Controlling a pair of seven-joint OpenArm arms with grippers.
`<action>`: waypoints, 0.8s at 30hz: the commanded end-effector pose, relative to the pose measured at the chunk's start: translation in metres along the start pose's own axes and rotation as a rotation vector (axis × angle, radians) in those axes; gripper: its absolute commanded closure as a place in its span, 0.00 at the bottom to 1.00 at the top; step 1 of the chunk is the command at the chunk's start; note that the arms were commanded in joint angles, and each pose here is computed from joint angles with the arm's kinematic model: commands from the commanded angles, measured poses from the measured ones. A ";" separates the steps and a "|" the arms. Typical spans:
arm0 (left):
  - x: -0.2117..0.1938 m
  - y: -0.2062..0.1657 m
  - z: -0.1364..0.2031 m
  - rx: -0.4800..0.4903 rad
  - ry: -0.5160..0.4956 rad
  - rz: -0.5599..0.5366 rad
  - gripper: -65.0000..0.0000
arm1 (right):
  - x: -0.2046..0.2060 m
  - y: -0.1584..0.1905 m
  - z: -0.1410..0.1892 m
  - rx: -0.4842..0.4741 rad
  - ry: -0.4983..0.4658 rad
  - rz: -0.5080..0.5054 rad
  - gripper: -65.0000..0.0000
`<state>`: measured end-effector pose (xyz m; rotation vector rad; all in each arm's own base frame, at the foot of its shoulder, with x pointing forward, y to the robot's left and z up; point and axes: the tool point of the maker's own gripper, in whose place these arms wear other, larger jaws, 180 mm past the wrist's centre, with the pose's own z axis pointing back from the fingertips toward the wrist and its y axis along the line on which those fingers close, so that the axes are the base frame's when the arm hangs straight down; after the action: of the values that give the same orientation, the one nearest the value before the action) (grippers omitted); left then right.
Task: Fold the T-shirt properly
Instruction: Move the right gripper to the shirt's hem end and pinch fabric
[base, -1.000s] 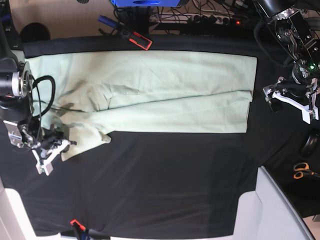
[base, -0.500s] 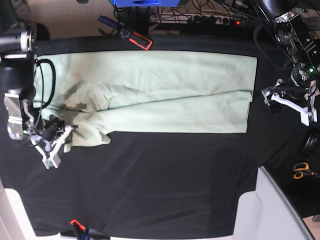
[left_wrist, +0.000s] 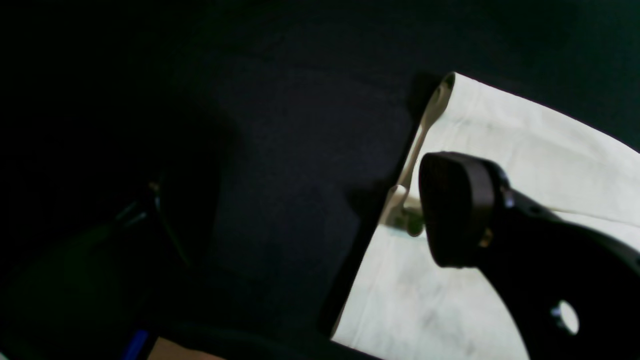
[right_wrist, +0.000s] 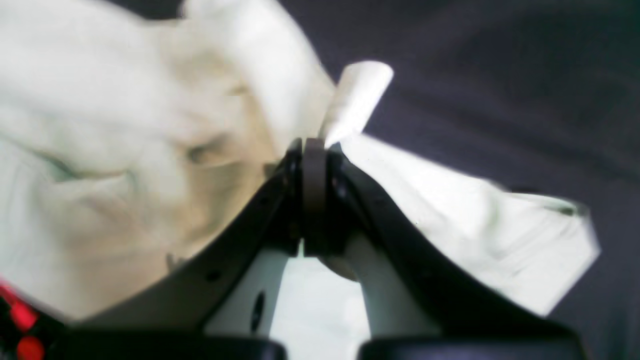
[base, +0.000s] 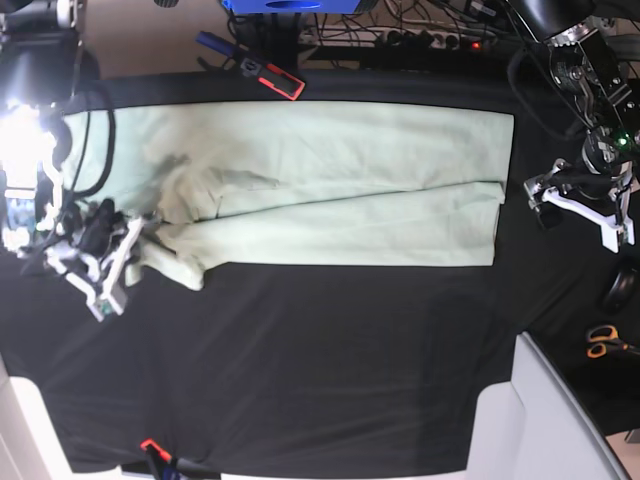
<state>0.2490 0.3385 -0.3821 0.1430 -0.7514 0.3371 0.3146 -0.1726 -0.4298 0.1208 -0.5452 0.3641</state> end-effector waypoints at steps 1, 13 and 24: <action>0.017 0.003 0.003 0.004 -0.053 -0.008 0.04 | 0.018 -0.002 0.010 -0.010 -0.052 0.019 1.00; 0.017 0.003 0.003 0.005 -0.052 -0.011 0.04 | -0.013 0.046 0.027 0.035 -0.022 0.033 1.00; 0.017 0.003 0.003 0.005 -0.052 -0.011 0.04 | -0.039 0.071 0.036 0.070 -0.003 0.021 1.00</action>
<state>0.2492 0.3389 -0.3818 0.1444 -0.7518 0.3359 0.2278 -0.1269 -0.4302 0.1816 -0.4823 0.3996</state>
